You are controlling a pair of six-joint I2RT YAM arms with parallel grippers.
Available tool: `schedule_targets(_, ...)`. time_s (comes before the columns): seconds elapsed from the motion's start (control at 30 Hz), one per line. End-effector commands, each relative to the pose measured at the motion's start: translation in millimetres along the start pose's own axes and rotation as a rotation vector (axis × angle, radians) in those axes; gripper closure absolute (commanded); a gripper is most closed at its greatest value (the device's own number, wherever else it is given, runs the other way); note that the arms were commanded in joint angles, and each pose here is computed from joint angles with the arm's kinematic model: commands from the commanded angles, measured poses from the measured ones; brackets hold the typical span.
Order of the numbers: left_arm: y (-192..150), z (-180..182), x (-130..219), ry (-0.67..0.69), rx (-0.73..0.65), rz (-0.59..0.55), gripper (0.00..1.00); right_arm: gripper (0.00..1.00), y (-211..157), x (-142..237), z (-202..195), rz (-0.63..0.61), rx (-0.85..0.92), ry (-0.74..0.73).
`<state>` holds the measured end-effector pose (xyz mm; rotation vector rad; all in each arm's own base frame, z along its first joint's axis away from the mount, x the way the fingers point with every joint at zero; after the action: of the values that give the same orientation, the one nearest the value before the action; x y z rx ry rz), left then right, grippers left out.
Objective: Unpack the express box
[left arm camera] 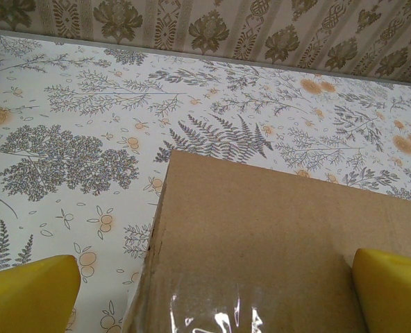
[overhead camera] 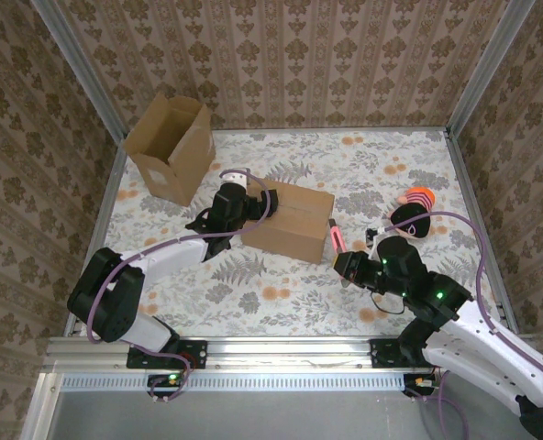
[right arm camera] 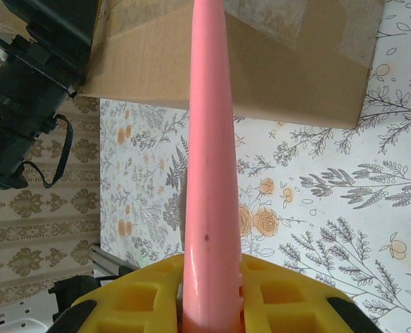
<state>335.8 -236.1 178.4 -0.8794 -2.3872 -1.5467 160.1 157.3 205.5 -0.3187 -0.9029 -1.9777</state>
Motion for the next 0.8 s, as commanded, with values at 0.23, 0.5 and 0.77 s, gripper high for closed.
schedule_targets(0.23,-90,59,-5,0.214,-0.081,0.312,0.0,1.0,-30,-5,6,0.126,0.002,0.036)
schedule_targets(0.5,-91,59,-6,0.214,-0.08,0.316,0.0,1.0,-35,-3,11,0.128,0.009,0.038)
schedule_targets(0.77,-93,60,-7,0.215,-0.08,0.319,0.0,1.0,-40,0,15,0.128,0.022,0.035)
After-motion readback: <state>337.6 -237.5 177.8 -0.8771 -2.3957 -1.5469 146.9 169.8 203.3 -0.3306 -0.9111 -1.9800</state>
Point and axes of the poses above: each hand's point on the last joint's axis, 136 mm out from that joint toward the fingers, its own x axis back along the fingers, its own z axis along the line the jaws close on, y = z × x, the point moved 4 cm from there along x, back along the fingers, and after that the axes turned 11 degrees about x, right-handed, at the moved point
